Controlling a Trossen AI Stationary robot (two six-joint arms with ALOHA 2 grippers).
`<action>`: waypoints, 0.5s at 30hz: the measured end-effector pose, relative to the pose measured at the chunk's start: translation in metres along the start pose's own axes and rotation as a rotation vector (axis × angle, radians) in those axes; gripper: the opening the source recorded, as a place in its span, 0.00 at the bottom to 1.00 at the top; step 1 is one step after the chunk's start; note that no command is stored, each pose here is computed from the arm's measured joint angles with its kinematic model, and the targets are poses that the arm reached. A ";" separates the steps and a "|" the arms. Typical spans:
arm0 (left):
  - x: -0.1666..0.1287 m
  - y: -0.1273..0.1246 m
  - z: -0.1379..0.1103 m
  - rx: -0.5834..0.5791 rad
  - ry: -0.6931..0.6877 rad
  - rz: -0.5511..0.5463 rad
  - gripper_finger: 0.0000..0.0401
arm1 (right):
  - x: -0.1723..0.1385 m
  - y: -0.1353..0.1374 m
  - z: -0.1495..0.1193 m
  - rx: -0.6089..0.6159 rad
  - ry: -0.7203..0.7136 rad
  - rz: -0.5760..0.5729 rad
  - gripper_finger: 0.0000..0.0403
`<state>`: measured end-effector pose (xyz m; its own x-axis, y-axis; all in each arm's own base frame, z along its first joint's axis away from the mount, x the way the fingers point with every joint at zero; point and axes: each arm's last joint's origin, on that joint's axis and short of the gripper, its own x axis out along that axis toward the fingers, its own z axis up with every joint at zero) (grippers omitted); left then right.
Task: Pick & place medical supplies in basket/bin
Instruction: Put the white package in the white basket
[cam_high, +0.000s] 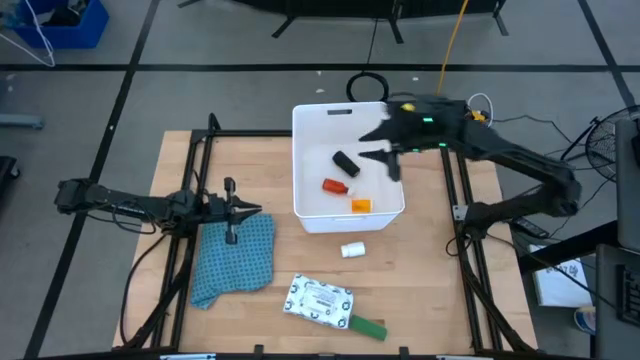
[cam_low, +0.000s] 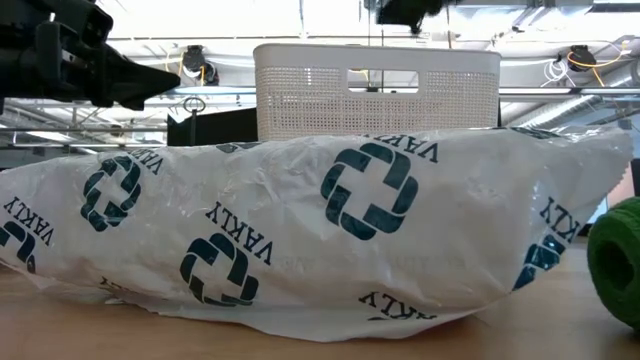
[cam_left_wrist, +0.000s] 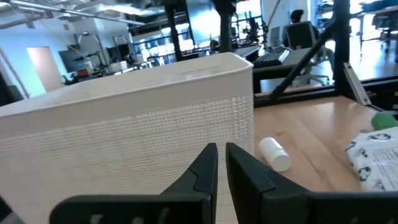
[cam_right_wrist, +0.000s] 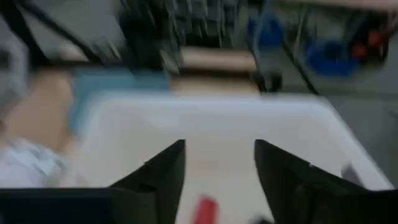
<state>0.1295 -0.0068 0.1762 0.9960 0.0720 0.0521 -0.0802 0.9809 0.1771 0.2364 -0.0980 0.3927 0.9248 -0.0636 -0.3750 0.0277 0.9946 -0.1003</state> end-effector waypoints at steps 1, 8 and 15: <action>0.000 0.000 0.000 -0.009 0.001 0.008 0.09 | -0.011 0.006 0.005 0.007 -0.040 0.010 0.39; 0.000 0.001 0.000 -0.106 0.006 0.048 0.09 | -0.053 0.053 -0.014 -0.039 -0.143 0.120 0.03; 0.000 0.002 0.000 -0.122 0.009 0.076 0.09 | -0.066 0.081 -0.068 -0.041 -0.233 0.199 0.01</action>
<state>0.1292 -0.0046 0.1763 0.9877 0.1477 0.0523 -0.1504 0.9873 0.0520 0.1521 -0.0191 0.3463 0.9728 0.1578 -0.1697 -0.1740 0.9811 -0.0851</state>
